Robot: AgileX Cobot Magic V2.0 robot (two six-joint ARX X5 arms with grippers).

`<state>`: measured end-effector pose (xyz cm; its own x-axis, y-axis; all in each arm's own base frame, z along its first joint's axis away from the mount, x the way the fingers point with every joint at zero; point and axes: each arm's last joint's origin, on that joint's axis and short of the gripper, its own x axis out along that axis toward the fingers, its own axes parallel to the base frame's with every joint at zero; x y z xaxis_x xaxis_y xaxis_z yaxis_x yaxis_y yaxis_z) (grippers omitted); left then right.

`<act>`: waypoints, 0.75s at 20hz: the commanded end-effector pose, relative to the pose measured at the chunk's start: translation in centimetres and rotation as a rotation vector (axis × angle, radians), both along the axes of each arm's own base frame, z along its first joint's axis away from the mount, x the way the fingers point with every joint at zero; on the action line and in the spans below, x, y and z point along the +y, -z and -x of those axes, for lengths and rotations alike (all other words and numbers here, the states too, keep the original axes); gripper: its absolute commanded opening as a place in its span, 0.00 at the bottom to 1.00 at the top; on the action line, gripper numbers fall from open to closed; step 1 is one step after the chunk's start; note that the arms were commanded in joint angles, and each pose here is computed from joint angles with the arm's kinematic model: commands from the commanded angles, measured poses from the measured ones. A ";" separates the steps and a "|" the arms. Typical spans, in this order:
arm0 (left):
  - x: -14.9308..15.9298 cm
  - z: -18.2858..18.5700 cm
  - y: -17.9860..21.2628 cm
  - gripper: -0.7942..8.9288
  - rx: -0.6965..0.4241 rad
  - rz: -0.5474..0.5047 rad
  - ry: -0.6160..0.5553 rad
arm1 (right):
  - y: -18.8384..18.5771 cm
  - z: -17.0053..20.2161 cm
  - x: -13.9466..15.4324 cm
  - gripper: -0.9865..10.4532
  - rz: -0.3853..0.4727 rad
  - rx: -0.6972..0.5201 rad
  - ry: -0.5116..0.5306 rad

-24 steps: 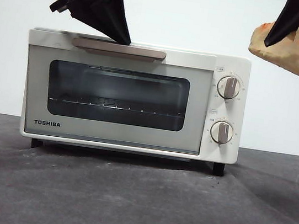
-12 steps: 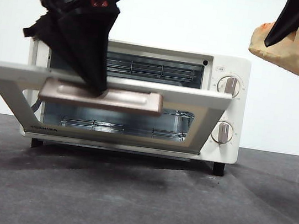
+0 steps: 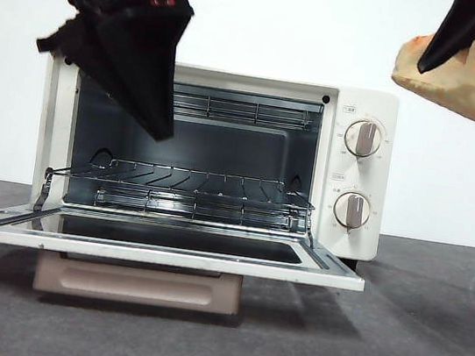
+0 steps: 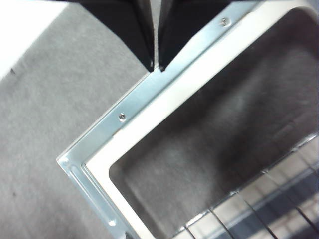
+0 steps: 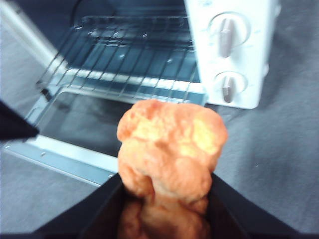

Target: The left arm flap open the oven, the right arm pick bread and place it into oven, the left arm flap close the oven

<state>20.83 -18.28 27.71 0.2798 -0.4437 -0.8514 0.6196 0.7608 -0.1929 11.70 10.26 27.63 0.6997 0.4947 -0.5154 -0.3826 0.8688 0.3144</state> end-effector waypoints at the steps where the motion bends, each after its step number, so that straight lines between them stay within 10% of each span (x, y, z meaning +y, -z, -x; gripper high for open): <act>1: 0.9 0.4 -1.9 0.10 -0.097 0.013 -0.049 | -0.6 0.0 0.2 0.26 -0.007 -0.019 -0.017; 15: 13.3 12.5 -4.3 0.10 -0.323 0.198 -0.283 | 1.0 -3.3 4.3 0.26 -0.123 0.047 -0.125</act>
<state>8.23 -4.91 31.74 0.6415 -0.4495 -0.6216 0.4506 0.8766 -0.1688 14.93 14.19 26.13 0.6085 0.6234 -0.4910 -0.4660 0.7816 0.4147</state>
